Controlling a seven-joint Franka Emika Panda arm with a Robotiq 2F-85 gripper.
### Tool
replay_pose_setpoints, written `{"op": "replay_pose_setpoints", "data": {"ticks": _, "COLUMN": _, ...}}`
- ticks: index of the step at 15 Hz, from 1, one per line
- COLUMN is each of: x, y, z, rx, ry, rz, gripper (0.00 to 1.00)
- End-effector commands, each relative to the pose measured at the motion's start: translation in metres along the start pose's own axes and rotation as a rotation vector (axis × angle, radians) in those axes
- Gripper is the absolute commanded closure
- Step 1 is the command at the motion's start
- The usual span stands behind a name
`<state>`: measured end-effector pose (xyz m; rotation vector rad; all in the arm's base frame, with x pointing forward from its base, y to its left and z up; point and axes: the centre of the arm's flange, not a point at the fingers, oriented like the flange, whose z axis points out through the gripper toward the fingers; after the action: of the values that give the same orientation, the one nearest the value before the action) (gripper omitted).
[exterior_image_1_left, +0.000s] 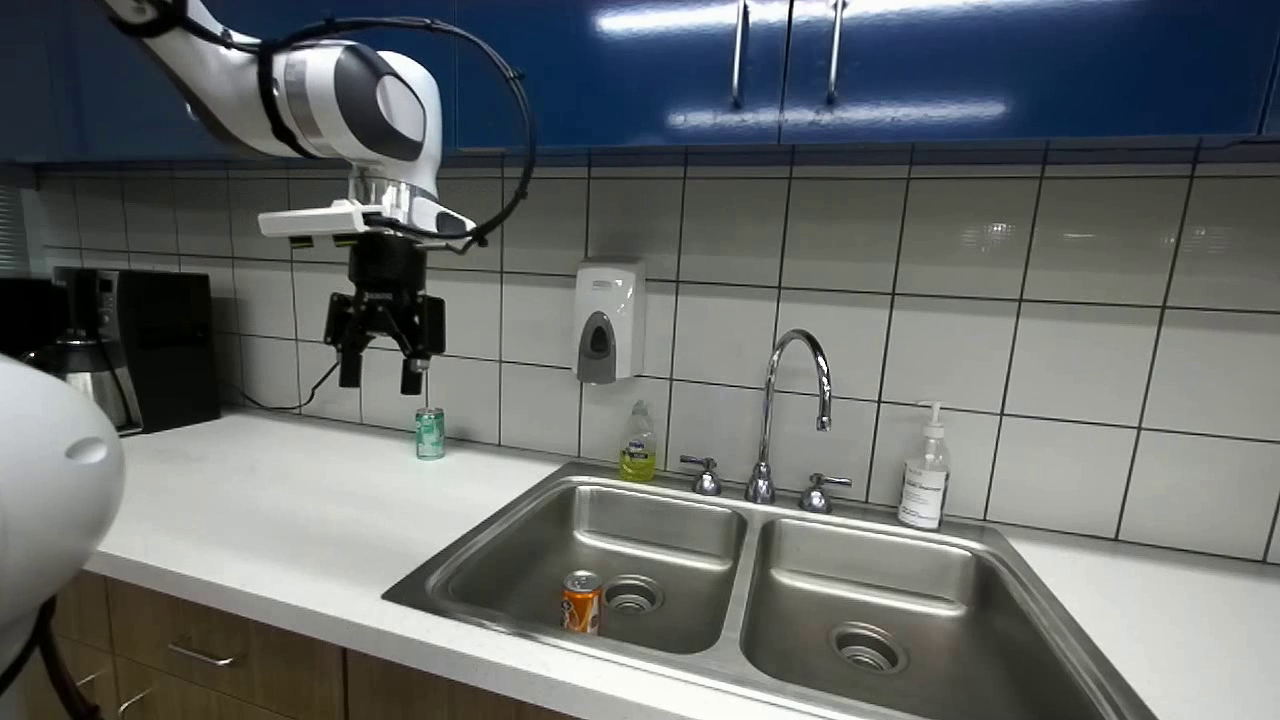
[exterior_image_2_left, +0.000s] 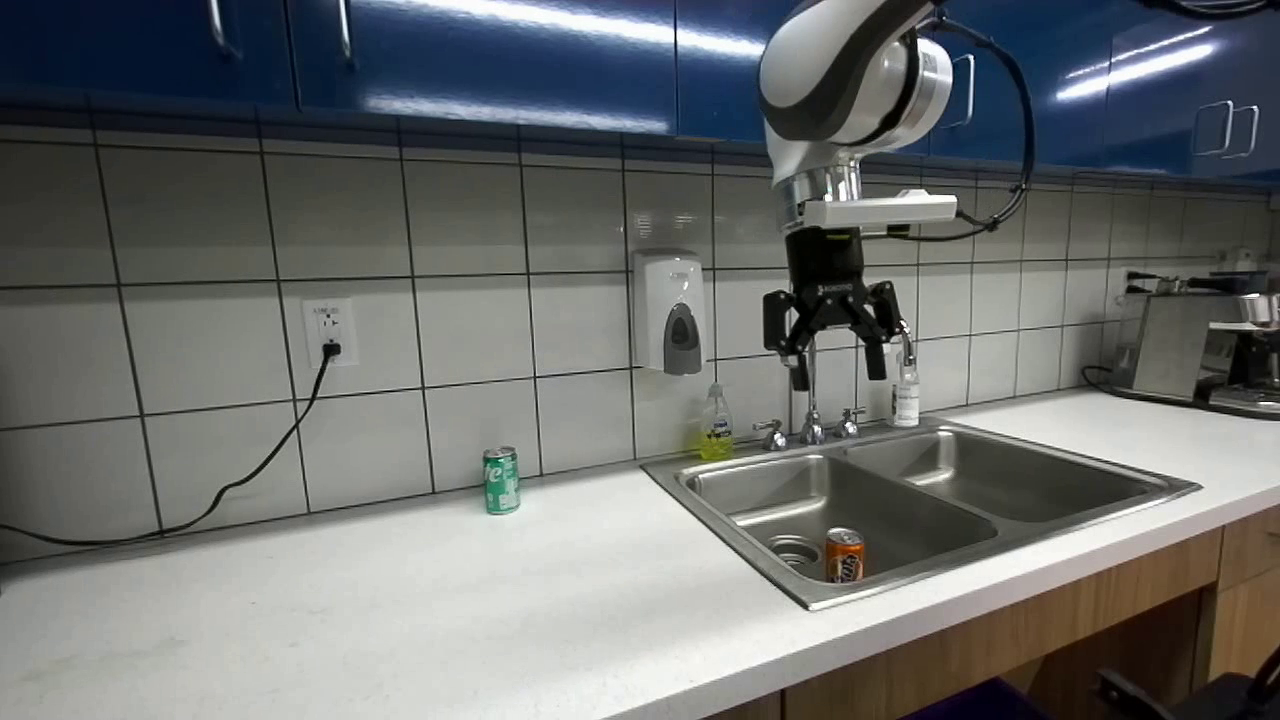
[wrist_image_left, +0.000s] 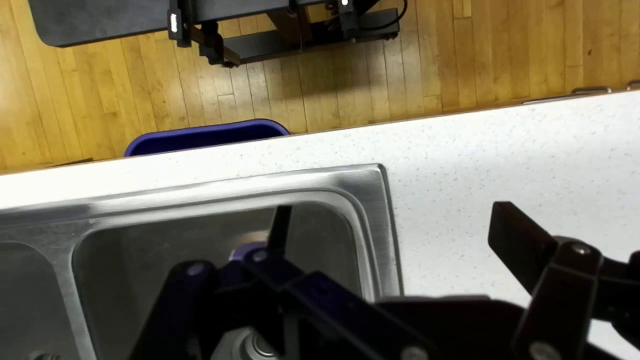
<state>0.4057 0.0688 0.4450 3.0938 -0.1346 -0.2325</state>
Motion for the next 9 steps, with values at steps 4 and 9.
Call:
{"op": "replay_pose_setpoints", "data": {"ticks": 4, "x": 0.062, "y": 0.072, "z": 0.058, "rx": -0.012, "ry": 0.000, "rz": 0.107, "gripper": 0.00}}
{"op": "replay_pose_setpoints", "data": {"ticks": 9, "x": 0.106, "y": 0.099, "z": 0.112, "rx": -0.005, "ry": 0.007, "rz": 0.122, "gripper": 0.00}}
